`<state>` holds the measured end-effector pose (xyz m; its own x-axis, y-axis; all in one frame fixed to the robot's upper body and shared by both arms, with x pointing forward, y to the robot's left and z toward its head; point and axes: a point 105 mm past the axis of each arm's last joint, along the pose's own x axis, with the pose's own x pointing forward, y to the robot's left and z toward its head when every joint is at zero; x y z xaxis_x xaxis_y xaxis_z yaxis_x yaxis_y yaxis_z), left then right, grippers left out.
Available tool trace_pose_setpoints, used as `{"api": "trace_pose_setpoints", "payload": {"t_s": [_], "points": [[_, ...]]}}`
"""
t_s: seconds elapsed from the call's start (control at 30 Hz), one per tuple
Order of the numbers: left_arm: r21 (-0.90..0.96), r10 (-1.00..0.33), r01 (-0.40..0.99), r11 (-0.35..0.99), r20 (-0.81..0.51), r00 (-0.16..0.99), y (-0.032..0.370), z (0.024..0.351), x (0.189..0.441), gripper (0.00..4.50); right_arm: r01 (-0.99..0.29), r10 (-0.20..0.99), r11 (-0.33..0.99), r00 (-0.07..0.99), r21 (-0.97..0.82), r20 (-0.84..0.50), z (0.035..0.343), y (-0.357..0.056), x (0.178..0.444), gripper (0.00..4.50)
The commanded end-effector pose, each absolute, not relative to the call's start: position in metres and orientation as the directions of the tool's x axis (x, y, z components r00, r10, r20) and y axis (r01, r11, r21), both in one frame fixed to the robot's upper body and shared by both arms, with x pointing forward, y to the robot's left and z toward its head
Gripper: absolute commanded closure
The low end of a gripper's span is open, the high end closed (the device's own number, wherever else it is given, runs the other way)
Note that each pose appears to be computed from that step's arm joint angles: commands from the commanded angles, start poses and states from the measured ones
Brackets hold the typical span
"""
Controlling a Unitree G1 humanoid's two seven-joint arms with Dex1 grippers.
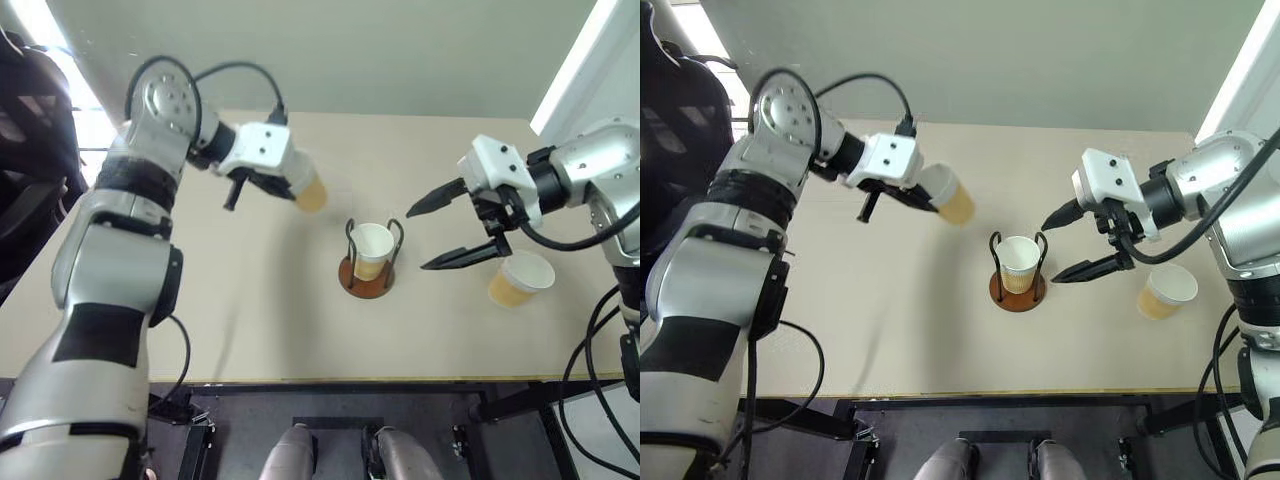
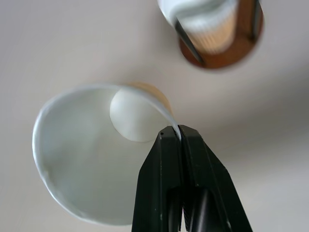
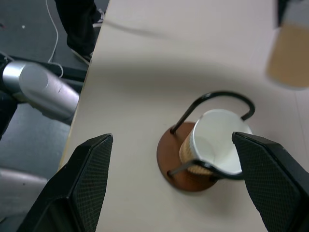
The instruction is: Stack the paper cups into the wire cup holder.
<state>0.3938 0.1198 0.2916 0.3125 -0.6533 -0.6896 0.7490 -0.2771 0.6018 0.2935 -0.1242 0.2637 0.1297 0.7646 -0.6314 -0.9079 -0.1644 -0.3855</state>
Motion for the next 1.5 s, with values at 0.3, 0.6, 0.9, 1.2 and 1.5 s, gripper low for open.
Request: {"api": "trace_pose_setpoints", "payload": {"t_s": [0.3, 0.6, 0.9, 1.2, 1.5], "points": [[0.591, -0.712, 0.713, -0.377, -0.677, 0.185, 0.081, 0.314, 0.373, 4.48, -0.870, 0.754, -0.088, 0.260, -0.485, -0.603, 0.281, -0.157, 0.319, 0.43], [0.552, -0.732, 0.711, -0.436, -0.677, 0.078, 0.062, 0.319, 0.355, 4.48, -0.923, 0.733, -0.033, 0.239, -0.384, -0.637, 0.275, -0.174, 0.316, 0.43], [0.532, -0.685, 0.652, -0.541, -0.728, 0.026, 0.035, 0.322, 0.344, 4.48, -0.938, 0.732, -0.046, 0.202, -0.344, -0.650, 0.270, -0.175, 0.307, 0.43], [0.522, -0.611, 0.581, -0.624, -0.790, 0.053, 0.023, 0.312, 0.347, 4.48, -0.946, 0.734, -0.013, 0.211, -0.324, -0.646, 0.273, -0.182, 0.303, 0.43], [0.514, -0.568, 0.530, -0.675, -0.820, 0.071, 0.018, 0.302, 0.350, 4.48, -0.946, 0.733, -0.017, 0.209, -0.325, -0.647, 0.275, -0.180, 0.301, 0.43]]}}
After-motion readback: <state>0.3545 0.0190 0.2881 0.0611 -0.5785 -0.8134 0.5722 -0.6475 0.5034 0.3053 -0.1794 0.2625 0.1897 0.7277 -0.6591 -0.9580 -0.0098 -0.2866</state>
